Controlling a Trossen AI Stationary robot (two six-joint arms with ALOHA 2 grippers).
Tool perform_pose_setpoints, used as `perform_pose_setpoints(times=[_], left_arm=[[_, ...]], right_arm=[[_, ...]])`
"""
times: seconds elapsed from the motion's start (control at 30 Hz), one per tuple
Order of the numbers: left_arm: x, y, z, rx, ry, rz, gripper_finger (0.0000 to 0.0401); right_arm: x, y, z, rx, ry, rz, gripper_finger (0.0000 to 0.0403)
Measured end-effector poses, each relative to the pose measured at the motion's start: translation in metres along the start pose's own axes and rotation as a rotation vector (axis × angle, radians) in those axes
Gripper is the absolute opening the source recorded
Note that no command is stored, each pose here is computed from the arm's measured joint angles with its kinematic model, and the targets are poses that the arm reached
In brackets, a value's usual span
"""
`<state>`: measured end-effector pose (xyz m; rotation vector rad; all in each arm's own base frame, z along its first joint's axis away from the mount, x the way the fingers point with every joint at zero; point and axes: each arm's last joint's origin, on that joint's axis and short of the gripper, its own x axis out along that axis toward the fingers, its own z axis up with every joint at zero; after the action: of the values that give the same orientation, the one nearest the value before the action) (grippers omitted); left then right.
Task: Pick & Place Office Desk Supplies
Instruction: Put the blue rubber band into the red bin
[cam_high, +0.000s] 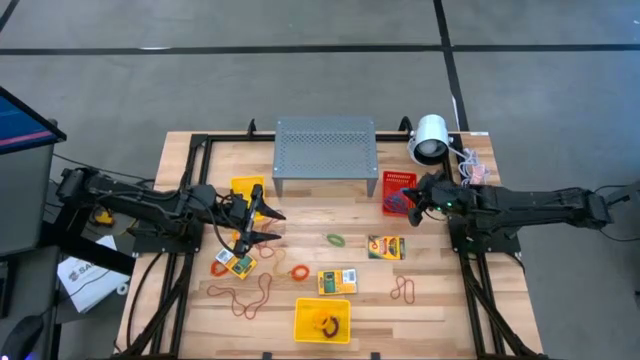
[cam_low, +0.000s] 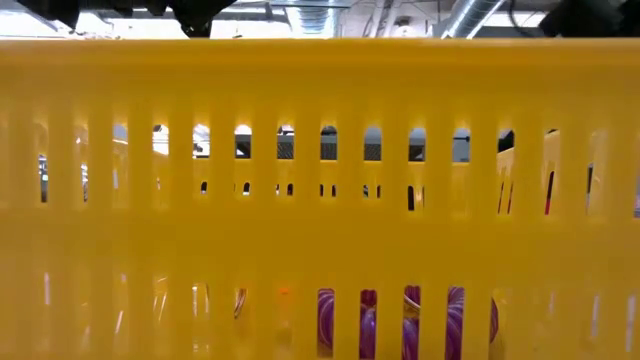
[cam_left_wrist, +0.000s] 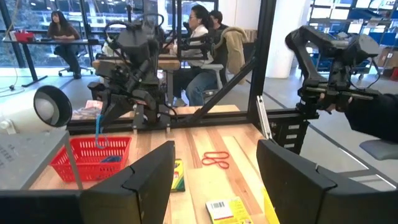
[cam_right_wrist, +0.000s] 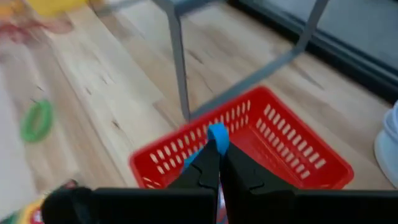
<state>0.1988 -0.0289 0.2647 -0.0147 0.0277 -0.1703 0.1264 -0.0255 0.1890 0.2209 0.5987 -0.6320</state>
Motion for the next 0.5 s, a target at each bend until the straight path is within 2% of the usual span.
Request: perform_pose_setpoints(times=[0.23,0.5], left_arm=[[0.000,0.000,-0.003,0.000,-0.008,0.000,0.0222],[0.000,0.000,-0.003,0.000,-0.005,0.001,0.0222]], right_arm=[[0.024,0.003,0.005,-0.012,0.161,-0.045,0.0000],[0.043,0.007,0.017,-0.045,0.278,-0.079,0.0000]])
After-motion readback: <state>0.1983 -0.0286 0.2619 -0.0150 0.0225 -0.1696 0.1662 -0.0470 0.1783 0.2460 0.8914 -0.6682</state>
